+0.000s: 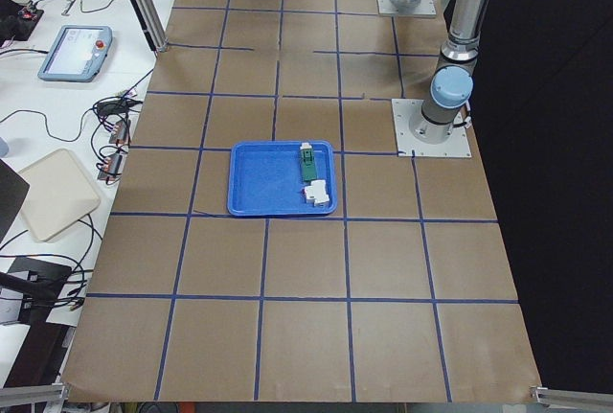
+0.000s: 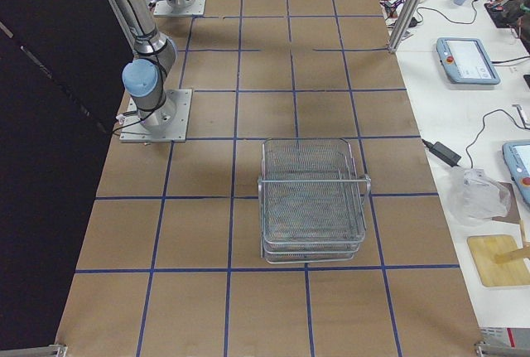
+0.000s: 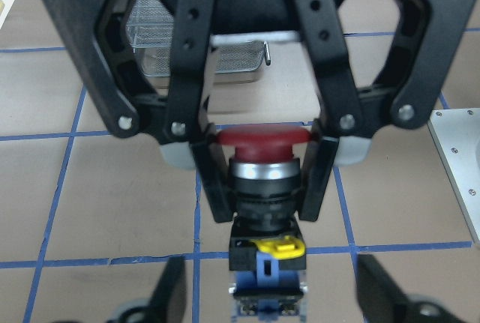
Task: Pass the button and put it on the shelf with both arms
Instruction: 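Carry the button to the mesh basket with the right gripper while the left gripper withdraws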
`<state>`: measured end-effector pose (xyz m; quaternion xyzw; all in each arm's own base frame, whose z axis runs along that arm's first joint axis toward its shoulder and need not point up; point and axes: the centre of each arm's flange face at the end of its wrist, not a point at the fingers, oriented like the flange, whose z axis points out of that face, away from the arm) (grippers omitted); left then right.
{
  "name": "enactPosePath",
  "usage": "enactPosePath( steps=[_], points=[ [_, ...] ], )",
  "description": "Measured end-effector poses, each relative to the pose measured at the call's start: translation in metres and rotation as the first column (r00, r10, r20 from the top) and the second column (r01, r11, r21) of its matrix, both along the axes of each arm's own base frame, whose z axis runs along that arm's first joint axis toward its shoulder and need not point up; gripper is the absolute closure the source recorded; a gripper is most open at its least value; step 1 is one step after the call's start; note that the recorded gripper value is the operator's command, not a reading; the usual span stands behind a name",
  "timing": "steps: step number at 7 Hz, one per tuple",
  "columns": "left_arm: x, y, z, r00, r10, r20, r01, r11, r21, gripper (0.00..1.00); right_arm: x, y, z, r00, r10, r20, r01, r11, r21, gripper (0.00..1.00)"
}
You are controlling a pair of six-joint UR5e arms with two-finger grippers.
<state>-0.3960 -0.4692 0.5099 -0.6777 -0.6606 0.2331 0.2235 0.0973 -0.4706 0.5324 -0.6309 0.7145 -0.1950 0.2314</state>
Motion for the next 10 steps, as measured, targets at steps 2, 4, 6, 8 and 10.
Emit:
enactPosePath(
  steps=[2, 4, 6, 8, 10],
  points=[
    [0.025, 0.003, -0.001, 0.979, 0.093, 0.183, -0.092, 0.996, -0.011, 0.0, -0.08, -0.035, -0.041, 0.988, -0.087, -0.127, 0.094, 0.994, 0.053, 1.0],
    [0.064, -0.01, -0.008, 0.903, 0.239, 0.356, -0.248, 0.968, -0.02, 0.0, -0.217, -0.085, -0.116, 0.931, -0.127, -0.342, 0.163, 0.984, 0.078, 1.0],
    [0.121, -0.038, -0.029, 0.812, 0.385, 0.438, -0.421, 0.907, -0.017, 0.0, -0.308, -0.105, -0.141, 0.807, -0.117, -0.579, 0.164, 0.986, 0.029, 1.0],
    [0.196, -0.052, -0.044, 0.667, 0.577, 0.472, -0.661, 0.75, 0.018, 0.0, -0.349, -0.112, -0.138, 0.719, -0.116, -0.685, 0.15, 0.989, -0.011, 1.0],
    [0.256, -0.049, -0.038, 0.5, 0.722, 0.478, -0.83, 0.557, 0.028, 0.0, -0.378, -0.105, -0.154, 0.715, -0.117, -0.689, 0.168, 0.986, 0.007, 0.53]
  ],
)
